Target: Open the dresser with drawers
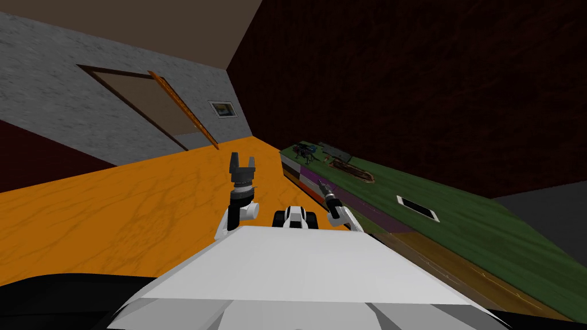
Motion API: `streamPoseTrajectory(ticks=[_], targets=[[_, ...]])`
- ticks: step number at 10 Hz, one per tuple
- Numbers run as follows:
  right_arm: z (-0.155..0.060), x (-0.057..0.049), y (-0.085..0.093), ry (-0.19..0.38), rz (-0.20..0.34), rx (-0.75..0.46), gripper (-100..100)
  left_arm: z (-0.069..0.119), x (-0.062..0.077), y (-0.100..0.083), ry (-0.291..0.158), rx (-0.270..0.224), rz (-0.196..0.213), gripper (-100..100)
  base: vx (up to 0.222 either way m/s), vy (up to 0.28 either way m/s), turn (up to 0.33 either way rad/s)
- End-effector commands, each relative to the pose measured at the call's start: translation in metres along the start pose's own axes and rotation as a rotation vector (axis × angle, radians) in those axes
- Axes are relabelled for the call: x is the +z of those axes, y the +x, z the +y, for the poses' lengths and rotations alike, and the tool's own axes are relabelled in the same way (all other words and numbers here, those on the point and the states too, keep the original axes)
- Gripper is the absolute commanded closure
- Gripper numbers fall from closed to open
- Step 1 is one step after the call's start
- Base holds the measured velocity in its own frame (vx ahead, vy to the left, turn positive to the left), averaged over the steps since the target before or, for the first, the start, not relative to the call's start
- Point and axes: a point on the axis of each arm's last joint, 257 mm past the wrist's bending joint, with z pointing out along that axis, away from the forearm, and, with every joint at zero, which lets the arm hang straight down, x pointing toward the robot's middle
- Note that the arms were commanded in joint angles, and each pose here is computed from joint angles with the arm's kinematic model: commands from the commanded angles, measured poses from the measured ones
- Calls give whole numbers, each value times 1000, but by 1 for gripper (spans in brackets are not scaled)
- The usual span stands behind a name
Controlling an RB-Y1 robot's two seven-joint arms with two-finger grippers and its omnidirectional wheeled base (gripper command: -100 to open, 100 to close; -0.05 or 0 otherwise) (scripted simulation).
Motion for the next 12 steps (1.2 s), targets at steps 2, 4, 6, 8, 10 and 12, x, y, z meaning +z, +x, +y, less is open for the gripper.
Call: streamPoseTrajectory(ticks=[2, 4, 6, 8, 10, 12], targets=[[-44, -2, 30, 139, 57, -104, -100, 0, 0, 0, 0, 0, 0, 0, 36, 35, 58], [-49, -2, 34, 148, 62, -153, -100, 0, 0, 0, 0, 0, 0, 0, 39, 34, 20], [-79, -7, 48, 229, 97, -224, -100, 0, 0, 0, 0, 0, 0, 0, 56, 56, 84], [-101, -12, 57, 294, 120, -279, -100, 0, 0, 0, 0, 0, 0, 0, 50, 43, 36], [-107, -14, 58, 307, 123, -322, -100, 0, 0, 0, 0, 0, 0, 0, 50, 39, 25], [-135, -23, 68, 383, 151, -391, -100, 0, 0, 0, 0, 0, 0, 0, 60, 51, 65]])
